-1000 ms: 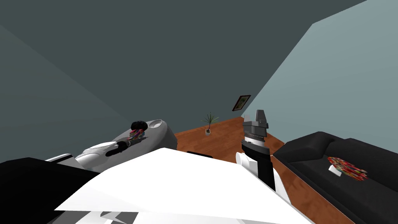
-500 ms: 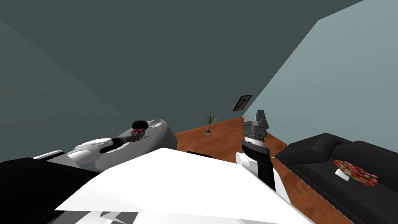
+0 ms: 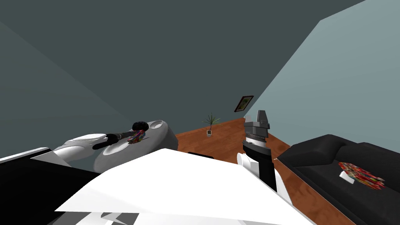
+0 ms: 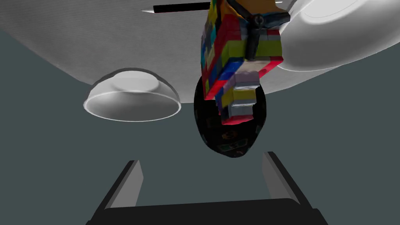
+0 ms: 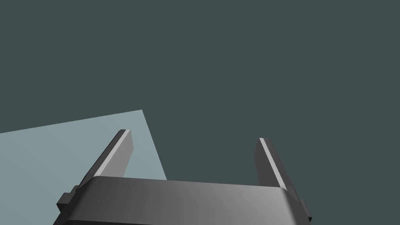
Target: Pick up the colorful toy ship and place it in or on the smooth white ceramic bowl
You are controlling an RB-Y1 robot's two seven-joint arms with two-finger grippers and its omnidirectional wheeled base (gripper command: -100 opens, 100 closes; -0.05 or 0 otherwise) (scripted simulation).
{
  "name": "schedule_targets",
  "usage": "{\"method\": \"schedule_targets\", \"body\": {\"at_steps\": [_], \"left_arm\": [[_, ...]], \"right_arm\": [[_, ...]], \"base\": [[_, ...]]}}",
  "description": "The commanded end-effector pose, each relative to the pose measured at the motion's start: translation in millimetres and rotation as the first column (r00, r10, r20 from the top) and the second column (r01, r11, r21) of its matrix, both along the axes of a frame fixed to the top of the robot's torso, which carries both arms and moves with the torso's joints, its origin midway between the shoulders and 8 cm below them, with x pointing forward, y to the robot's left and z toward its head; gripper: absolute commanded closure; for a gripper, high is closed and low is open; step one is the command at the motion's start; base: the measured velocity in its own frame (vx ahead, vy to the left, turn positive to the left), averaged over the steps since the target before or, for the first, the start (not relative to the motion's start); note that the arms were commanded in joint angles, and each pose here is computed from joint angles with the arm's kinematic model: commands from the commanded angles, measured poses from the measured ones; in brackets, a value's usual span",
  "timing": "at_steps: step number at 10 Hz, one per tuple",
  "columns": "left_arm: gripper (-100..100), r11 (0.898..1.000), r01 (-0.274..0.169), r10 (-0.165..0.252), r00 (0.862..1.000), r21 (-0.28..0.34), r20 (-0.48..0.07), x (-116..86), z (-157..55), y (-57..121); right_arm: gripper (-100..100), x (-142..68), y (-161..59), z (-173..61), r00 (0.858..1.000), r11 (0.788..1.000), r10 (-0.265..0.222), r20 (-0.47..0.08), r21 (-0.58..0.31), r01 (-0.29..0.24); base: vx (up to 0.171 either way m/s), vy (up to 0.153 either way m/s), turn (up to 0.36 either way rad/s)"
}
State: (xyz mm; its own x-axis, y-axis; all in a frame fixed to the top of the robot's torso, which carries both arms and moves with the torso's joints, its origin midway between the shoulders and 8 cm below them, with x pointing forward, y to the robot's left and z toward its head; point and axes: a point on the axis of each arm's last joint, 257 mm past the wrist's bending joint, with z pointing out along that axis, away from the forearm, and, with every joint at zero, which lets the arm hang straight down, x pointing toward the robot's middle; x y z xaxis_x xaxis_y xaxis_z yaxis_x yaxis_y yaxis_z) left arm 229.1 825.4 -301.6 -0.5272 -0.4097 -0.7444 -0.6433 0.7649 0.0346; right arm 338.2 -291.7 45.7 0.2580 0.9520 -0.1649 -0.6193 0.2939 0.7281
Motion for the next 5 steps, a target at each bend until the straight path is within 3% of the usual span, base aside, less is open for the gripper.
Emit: {"method": "schedule_targets", "body": {"at_steps": [1, 3, 5], "left_arm": [[-100, 0.999, -0.009, 0.009, 1.0, 0.038, 0.002, -0.6, 24.8, 16.6], [-100, 0.999, -0.006, 0.006, 1.0, 0.05, 0.003, 1.6, 34.9, 21.0], [-100, 0.996, 0.015, -0.014, 1.0, 0.083, -0.005, 7.5, 64.3, 31.5]], "right_arm": [[0, 0.0, 0.0, 0.0, 1.0, 1.0, 0.0, 0.0, 0.0, 0.0], [0, 0.0, 0.0, 0.0, 1.0, 1.0, 0.0, 0.0, 0.0, 0.0], [0, 0.0, 0.0, 0.0, 1.0, 1.0, 0.0, 0.0, 0.0, 0.0]], "base": [[0.032, 0.017, -0.038], [0.043, 0.03, -0.025], [0.036, 0.057, -0.06]]}}
